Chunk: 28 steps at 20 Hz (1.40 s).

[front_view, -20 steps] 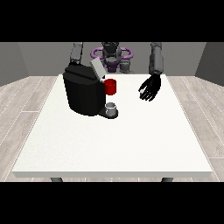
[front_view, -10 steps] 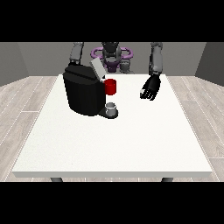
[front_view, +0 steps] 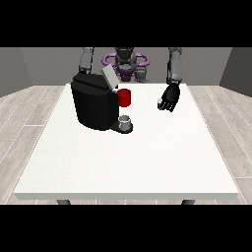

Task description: Insert the coffee pod into the coffee machine and close the lid

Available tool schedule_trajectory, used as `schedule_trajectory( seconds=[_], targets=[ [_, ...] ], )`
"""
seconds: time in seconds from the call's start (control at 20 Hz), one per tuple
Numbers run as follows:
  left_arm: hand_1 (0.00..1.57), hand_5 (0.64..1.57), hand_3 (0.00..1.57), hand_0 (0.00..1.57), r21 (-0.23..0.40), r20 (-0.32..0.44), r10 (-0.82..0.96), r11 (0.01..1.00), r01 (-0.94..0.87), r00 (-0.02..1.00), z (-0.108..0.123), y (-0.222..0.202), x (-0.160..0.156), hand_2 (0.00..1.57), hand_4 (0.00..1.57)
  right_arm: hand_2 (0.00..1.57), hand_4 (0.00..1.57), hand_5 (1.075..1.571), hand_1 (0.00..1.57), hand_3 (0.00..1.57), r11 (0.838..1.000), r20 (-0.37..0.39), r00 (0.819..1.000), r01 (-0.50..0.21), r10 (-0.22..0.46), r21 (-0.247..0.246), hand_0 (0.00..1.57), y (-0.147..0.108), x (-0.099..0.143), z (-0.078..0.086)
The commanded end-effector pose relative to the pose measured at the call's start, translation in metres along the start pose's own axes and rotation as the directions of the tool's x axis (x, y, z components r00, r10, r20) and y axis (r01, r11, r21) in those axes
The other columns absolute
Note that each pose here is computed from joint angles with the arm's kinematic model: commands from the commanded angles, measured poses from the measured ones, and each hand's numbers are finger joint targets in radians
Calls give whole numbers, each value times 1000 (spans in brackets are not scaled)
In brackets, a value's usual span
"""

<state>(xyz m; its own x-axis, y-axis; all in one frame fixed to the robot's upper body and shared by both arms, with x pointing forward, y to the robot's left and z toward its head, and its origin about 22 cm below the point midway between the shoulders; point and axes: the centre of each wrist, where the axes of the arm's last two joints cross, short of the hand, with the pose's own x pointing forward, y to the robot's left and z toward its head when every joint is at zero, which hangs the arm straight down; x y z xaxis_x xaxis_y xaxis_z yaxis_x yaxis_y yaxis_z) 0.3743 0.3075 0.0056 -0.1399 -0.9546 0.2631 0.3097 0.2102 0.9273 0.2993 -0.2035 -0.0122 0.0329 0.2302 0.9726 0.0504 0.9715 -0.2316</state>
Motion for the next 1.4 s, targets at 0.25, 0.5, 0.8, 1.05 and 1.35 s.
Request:
schedule_trajectory(
  seconds=[0.25,0.5,0.8,1.05,1.35],
  targets=[
    [1449,1571,1357,1449,-28,147,170,985,-168,974,-13,10,26,1434,517,0,0,1571,0,0,998,-87,996,-40,35,-58,0,-16,-33,7],
    [1375,1571,1327,1375,-47,138,155,988,-150,978,-19,68,24,1381,490,0,0,1571,0,0,999,-77,996,-47,47,7,0,-18,-21,0],
    [1402,1571,1329,1402,-87,150,176,983,-164,973,-34,68,71,1390,542,0,0,1571,0,0,1000,-95,995,-25,26,6,0,11,-29,9],
    [1403,1571,1341,1403,-46,179,156,988,-150,971,-38,89,86,1396,598,0,0,1571,0,0,1000,-42,999,24,-24,-8,0,-4,-17,-3],
    [956,1571,1358,956,20,179,228,972,-235,957,-38,182,107,1160,517,0,0,1571,0,0,1000,8,1000,3,-3,28,0,15,15,-13]
  ],
)
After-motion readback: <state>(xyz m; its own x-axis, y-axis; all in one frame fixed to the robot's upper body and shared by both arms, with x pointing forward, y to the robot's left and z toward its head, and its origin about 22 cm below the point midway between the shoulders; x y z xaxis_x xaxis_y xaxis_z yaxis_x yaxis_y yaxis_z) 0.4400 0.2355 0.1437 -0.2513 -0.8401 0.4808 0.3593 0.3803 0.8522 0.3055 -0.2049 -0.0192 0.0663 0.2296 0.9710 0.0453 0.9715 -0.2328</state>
